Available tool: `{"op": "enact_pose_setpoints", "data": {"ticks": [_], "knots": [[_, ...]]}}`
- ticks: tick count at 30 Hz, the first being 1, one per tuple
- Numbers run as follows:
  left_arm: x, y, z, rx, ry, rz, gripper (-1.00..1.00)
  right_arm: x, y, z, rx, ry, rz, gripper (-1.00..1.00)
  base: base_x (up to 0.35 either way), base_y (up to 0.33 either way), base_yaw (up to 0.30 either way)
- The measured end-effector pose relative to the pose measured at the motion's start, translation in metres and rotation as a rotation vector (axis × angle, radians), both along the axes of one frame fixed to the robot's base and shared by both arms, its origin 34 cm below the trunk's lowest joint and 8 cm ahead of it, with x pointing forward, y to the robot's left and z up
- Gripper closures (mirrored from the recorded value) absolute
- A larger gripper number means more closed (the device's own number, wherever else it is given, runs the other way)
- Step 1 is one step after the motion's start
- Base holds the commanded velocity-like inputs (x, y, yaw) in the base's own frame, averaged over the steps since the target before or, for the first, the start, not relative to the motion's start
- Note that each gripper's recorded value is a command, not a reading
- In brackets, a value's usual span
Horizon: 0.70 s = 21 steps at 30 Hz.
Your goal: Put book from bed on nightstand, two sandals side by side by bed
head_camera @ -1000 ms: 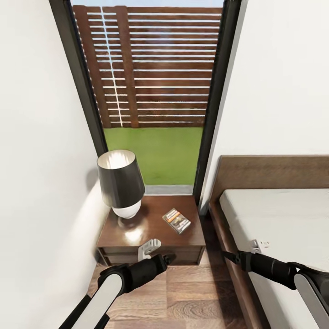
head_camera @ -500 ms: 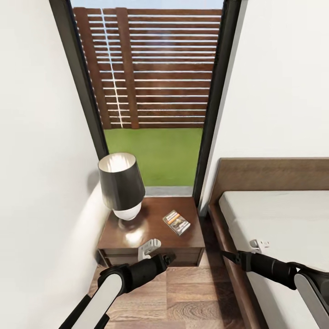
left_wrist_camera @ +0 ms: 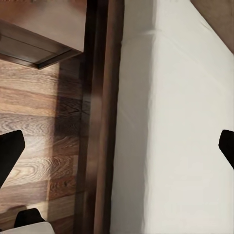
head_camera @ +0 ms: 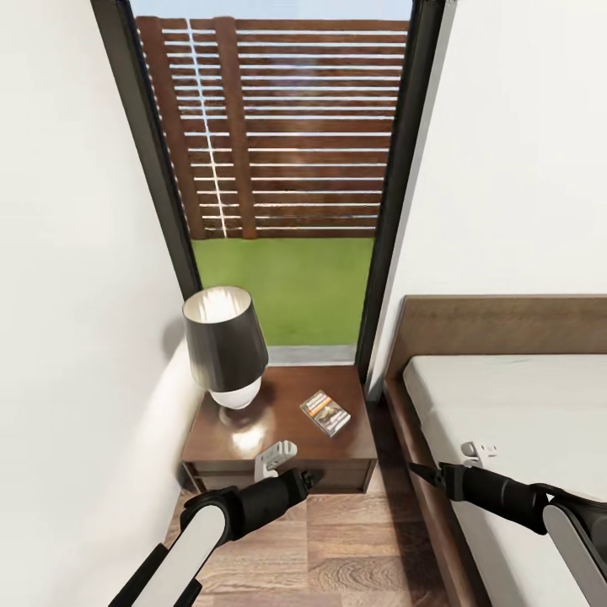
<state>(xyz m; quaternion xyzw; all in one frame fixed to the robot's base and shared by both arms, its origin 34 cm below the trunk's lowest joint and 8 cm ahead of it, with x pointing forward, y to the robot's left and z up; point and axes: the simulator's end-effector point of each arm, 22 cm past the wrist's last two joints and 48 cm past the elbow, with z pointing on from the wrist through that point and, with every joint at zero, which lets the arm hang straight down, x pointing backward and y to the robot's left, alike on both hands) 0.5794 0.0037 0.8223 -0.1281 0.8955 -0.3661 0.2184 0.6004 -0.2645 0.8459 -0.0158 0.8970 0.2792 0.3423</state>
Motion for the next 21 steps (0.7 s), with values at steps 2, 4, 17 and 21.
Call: {"op": "enact_pose_setpoints", "data": {"ticks": [2, 4, 17, 21], "knots": [[0.0, 0.0, 0.003, 0.0, 0.0, 0.0, -1.0, 0.0, 0.0, 0.003, 0.0, 0.0, 0.0, -1.0, 0.0, 0.0, 0.0], [0.0, 0.0, 0.006, 0.0, 0.0, 0.0, -1.0, 0.0, 0.0, 0.006, 0.0, 0.0, -0.001, -1.0, 0.0, 0.0, 0.0], [-0.002, 0.0, 0.023, 0.001, 0.001, 0.0, -1.0, -0.003, -0.005, 0.023, 0.001, 0.002, -0.015, -1.0, 0.0, 0.0, 0.0], [-0.002, 0.001, 0.028, 0.002, 0.001, 0.0, -1.0, -0.003, -0.009, 0.029, 0.001, -0.001, -0.024, -1.0, 0.0, 0.0, 0.0]]}}
